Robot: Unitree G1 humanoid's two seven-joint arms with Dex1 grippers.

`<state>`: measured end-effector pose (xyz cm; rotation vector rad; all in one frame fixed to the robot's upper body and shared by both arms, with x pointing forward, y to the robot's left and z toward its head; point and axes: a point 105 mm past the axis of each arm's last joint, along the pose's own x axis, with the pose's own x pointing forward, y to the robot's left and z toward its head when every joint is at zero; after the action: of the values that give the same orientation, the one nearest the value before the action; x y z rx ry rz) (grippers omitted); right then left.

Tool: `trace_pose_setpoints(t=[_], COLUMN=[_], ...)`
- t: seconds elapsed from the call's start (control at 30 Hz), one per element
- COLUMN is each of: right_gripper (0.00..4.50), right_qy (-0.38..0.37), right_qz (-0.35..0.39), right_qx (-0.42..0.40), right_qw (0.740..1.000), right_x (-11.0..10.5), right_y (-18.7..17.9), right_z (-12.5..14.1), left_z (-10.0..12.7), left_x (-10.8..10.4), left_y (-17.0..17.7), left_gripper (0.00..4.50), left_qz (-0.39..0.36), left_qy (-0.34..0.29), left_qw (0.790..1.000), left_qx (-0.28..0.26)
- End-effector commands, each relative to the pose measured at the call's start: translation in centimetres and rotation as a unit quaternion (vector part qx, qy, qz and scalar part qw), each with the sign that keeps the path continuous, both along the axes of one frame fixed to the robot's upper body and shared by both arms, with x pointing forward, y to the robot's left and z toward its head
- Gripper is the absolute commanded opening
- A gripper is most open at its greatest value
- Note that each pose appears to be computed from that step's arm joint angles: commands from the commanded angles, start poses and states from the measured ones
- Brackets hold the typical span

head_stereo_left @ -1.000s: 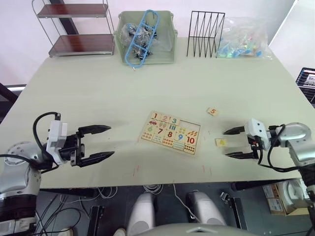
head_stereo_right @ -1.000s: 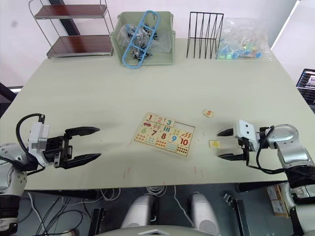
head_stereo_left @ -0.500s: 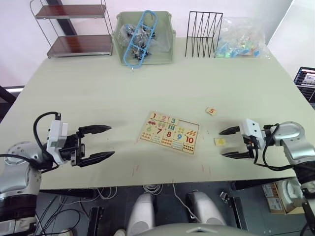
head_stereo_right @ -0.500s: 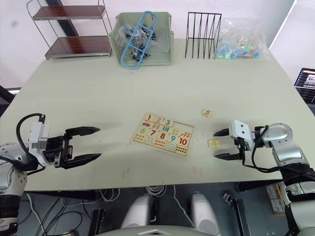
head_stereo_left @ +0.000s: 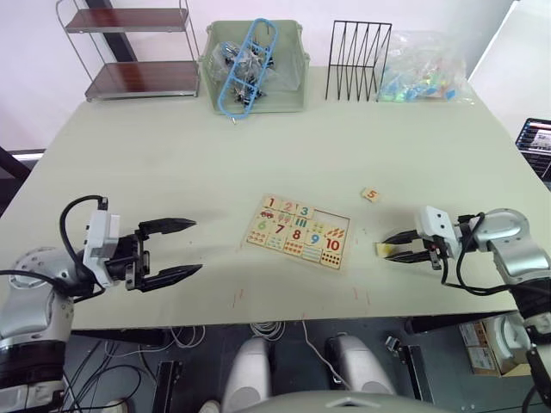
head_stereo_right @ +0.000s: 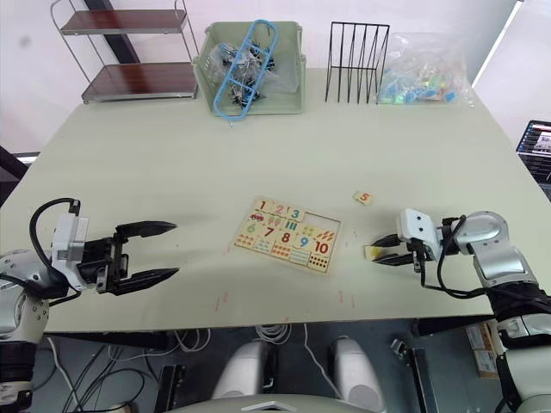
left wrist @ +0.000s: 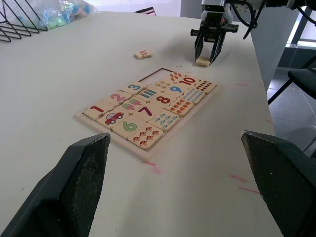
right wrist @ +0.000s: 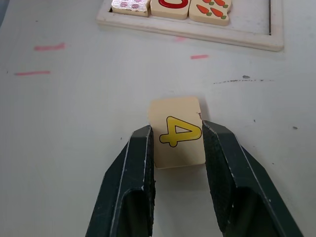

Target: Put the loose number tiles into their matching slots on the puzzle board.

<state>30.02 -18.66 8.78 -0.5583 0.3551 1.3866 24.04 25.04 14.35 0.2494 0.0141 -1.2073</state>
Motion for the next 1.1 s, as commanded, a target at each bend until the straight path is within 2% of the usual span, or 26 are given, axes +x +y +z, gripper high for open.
trace_pose_setpoints(t=[0.03, 0.2, 0.33, 0.47, 0.93, 1.1], right_gripper=[0.85, 0.85, 0.85, 0.85, 0.85, 0.85], right_qy=[-0.018, -0.009, -0.014, -0.009, 0.014, 0.035], right_qz=[-0.009, -0.012, -0.034, -0.067, -0.098, -0.152], right_qx=[0.018, 0.033, 0.023, -0.024, -0.126, -0.163], right_qw=[1.0, 0.999, 0.999, 0.997, 0.987, 0.974], right_x=[0.1, -0.8, -0.6, 0.0, 2.3, 4.2], right_y=[0.7, 2.9, 4.5, 5.0, 9.1, 11.3], right_z=[2.4, 5.0, 6.5, 6.6, 8.4, 8.1], left_z=[0.5, 0.6, 0.6, 0.5, 0.5, 0.5], left_x=[-0.1, 0.1, 0.3, 0.4, 0.4, 0.4], left_y=[-0.9, -1.5, -1.7, -2.1, -2.5, -2.5], left_gripper=[4.5, 4.5, 4.5, 4.5, 4.5, 4.5], left_qz=[-0.009, -0.007, -0.007, -0.009, -0.009, -0.01], left_qy=[-0.013, -0.017, -0.02, -0.022, -0.025, -0.028], left_qw=[1.0, 1.0, 1.0, 1.0, 0.999, 0.999], left_qx=[-0.004, -0.008, -0.009, -0.01, -0.018, -0.014])
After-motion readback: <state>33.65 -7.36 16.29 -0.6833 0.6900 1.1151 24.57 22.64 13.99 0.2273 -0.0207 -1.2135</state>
